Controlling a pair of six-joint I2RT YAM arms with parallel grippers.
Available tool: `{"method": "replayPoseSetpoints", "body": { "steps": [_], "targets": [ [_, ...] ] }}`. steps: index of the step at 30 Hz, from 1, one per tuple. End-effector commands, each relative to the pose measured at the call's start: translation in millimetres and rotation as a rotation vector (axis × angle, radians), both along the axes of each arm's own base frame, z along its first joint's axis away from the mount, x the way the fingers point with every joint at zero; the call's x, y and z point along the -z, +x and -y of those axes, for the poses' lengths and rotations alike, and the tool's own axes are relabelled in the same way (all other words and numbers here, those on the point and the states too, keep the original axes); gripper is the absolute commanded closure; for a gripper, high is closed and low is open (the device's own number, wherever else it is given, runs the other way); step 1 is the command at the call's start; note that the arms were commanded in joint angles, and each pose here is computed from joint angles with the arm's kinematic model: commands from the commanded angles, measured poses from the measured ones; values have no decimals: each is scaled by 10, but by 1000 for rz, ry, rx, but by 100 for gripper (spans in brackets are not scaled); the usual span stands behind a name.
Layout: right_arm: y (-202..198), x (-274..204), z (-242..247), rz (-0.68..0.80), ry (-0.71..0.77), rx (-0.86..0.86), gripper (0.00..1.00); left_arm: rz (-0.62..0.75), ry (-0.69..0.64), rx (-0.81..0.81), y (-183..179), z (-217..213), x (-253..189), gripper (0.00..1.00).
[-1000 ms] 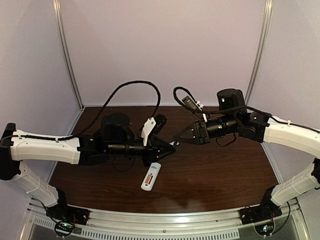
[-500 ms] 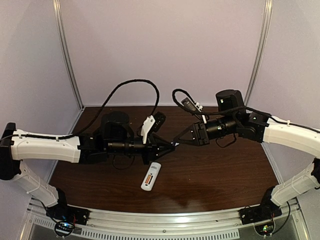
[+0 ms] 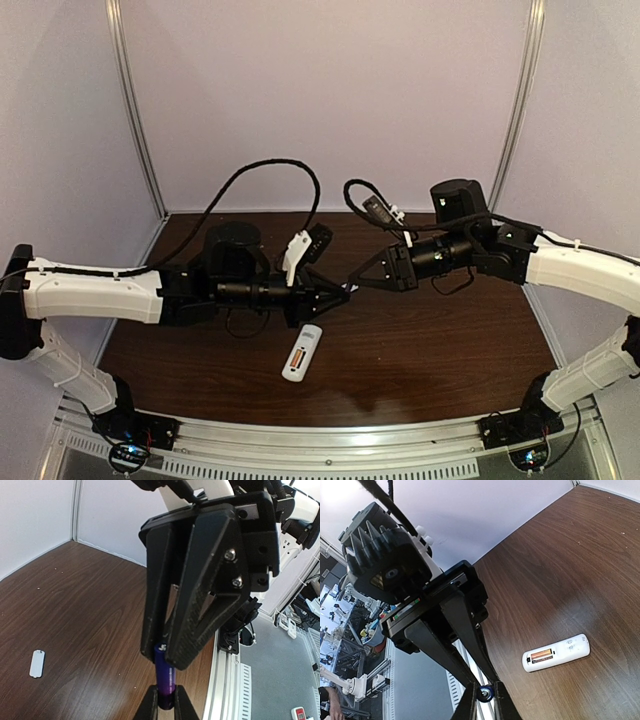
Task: Load the batteries into the remote control
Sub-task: Pass from the left arm to the right, then pass from the right arm to the left
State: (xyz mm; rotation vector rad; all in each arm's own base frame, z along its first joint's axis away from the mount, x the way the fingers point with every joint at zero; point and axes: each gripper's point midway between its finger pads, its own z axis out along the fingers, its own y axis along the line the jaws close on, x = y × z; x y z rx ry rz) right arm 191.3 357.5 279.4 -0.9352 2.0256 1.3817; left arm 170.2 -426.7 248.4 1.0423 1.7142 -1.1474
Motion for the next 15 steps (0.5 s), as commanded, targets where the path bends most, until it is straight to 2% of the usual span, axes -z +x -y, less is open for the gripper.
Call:
{"method": "replayPoseSetpoints", "body": {
  "steps": [1,4,8,15],
  "targets": [
    [18,-55,-42,1,6,2,100,43,-47,17,11,77,-220,83],
    [3,-43,-49,-5,3,-6,100,45,-46,14,28,96,-244,74],
    [-15,-21,-56,-7,-4,-13,100,52,-43,16,43,120,-268,71],
    [-28,-38,-55,-6,-3,-19,100,51,-22,32,32,148,-209,79]
  ]
}}
